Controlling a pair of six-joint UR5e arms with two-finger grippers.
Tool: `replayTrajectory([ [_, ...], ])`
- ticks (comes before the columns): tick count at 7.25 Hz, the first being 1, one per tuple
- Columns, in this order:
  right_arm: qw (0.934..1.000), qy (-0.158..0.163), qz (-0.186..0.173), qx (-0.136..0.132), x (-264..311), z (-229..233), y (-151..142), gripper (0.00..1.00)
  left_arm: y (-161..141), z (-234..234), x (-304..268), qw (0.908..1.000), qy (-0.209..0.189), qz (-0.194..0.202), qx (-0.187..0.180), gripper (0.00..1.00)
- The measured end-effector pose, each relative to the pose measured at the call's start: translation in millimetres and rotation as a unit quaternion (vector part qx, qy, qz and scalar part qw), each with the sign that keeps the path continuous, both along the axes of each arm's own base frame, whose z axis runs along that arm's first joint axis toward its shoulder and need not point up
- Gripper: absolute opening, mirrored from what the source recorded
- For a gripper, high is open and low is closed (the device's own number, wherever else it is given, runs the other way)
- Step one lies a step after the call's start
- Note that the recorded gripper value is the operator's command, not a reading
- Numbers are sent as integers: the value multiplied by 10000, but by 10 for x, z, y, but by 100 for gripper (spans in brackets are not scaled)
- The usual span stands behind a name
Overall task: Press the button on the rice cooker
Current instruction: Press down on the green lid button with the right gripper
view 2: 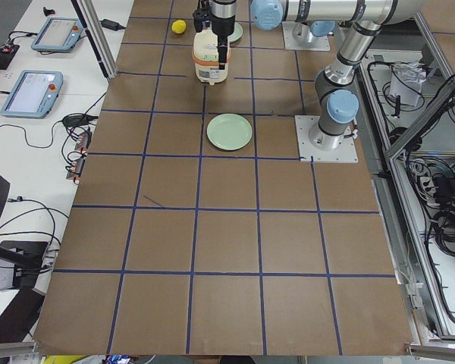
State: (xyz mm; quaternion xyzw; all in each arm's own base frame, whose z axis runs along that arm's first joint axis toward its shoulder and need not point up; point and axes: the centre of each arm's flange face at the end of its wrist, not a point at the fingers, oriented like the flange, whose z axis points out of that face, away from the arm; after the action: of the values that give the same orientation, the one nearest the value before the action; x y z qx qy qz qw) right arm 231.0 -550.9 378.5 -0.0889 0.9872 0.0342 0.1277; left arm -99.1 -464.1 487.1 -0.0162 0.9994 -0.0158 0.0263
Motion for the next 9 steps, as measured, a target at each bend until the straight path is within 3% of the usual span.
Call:
replayTrajectory([
  [4,9996,-239,-121,83,65,-13,53,4,0,1,0,10000,0,0,-2,100],
  [9,9997,-203,-121,103,11,-70,18,4,0,0,0,10000,0,0,0,100],
])
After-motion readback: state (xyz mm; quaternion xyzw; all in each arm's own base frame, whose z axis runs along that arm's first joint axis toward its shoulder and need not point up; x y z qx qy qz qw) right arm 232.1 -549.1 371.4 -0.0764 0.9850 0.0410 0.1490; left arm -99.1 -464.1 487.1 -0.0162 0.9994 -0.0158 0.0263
